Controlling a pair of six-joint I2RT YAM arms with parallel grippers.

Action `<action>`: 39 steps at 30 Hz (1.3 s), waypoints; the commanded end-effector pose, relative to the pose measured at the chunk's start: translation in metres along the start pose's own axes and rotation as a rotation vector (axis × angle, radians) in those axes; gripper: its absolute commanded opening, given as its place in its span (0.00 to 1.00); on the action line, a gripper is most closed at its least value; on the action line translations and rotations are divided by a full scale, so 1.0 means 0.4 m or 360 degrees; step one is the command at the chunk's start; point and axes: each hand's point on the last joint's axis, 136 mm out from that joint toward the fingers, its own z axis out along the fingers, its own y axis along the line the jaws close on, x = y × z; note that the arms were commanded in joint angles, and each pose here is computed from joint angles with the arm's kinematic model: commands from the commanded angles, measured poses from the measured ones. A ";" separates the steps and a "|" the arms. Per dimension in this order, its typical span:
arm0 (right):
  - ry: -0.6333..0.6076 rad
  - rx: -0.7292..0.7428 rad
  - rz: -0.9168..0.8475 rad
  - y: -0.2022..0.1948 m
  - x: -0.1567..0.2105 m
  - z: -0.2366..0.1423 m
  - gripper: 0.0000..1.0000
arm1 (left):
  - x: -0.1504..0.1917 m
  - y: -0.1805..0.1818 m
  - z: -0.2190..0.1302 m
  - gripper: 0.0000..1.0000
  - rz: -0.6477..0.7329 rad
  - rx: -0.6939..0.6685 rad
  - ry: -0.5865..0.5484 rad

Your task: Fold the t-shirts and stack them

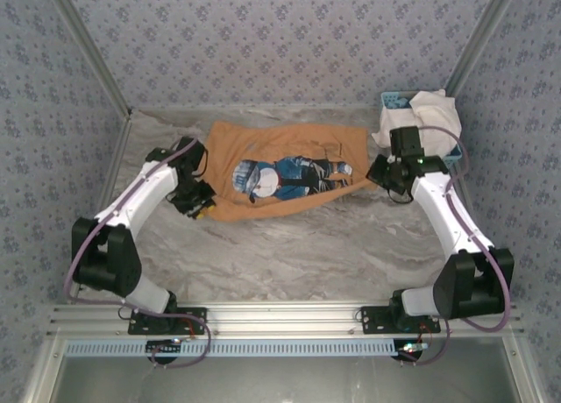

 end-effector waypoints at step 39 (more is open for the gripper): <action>-0.0015 -0.0042 -0.0060 -0.006 0.015 -0.003 0.00 | -0.234 -0.029 0.076 0.00 0.0039 0.0051 -0.0335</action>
